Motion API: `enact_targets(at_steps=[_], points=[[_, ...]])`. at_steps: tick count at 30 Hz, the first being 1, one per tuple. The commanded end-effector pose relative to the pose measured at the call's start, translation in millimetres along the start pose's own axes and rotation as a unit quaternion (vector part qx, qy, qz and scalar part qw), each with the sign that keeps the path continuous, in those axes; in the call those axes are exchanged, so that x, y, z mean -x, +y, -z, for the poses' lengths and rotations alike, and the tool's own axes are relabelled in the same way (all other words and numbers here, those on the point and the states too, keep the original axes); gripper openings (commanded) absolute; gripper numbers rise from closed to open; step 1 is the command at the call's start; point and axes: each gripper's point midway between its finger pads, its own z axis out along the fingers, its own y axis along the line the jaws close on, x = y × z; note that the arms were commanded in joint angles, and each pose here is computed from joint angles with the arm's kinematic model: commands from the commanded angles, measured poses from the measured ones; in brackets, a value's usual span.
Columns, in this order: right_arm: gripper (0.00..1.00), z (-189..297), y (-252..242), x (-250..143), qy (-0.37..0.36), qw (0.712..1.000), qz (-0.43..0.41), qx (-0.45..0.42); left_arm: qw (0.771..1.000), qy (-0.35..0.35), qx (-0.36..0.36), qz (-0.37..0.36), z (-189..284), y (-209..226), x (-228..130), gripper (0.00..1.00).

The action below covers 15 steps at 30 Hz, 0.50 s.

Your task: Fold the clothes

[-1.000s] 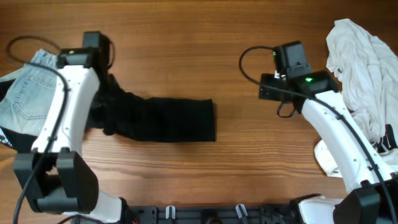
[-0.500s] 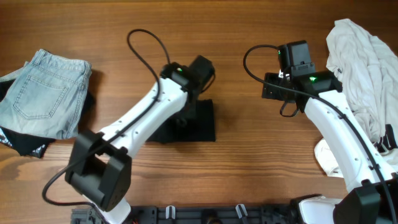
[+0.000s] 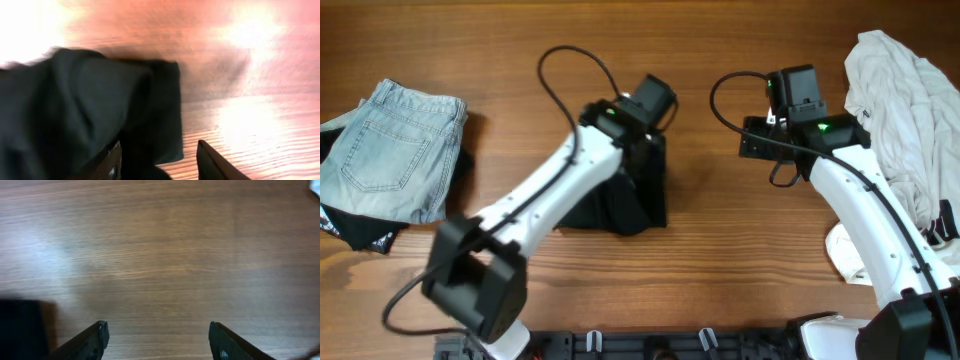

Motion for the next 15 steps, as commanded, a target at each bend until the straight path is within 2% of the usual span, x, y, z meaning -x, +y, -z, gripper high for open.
enact_targets(at_steps=[1, 3, 4, 6, 10, 15], points=[[0.7, 11.0, 63.4, -11.9, 0.016, 0.975, 0.116, 0.188, 0.994, -0.095, 0.016, 0.047, 67.7, 48.3, 40.0, 0.49], [0.71, 26.6, 95.7, -21.5, 0.023, 0.947, 0.146, 0.285, 0.989, -0.107, 0.031, 0.097, 80.5, 84.8, 49.1, 0.54], [0.71, 29.3, 104.9, -25.7, 0.029, 0.939, 0.151, 0.306, 0.986, -0.107, 0.038, 0.126, 82.1, 101.4, 51.6, 0.59], [0.71, 30.0, 124.2, -38.6, 0.05, 0.927, 0.166, 0.333, 0.981, -0.096, 0.041, 0.166, 77.9, 128.7, 54.1, 0.62], [0.71, 11.5, 156.0, -71.2, 0.109, 0.913, 0.192, 0.343, 0.978, -0.051, 0.017, 0.201, 55.7, 144.4, 45.9, 0.63], [0.7, -30.4, 177.5, -113.5, 0.2, 0.903, 0.185, 0.331, 0.978, 0.016, 0.039, 0.206, 10.8, 153.5, 16.2, 0.63]])
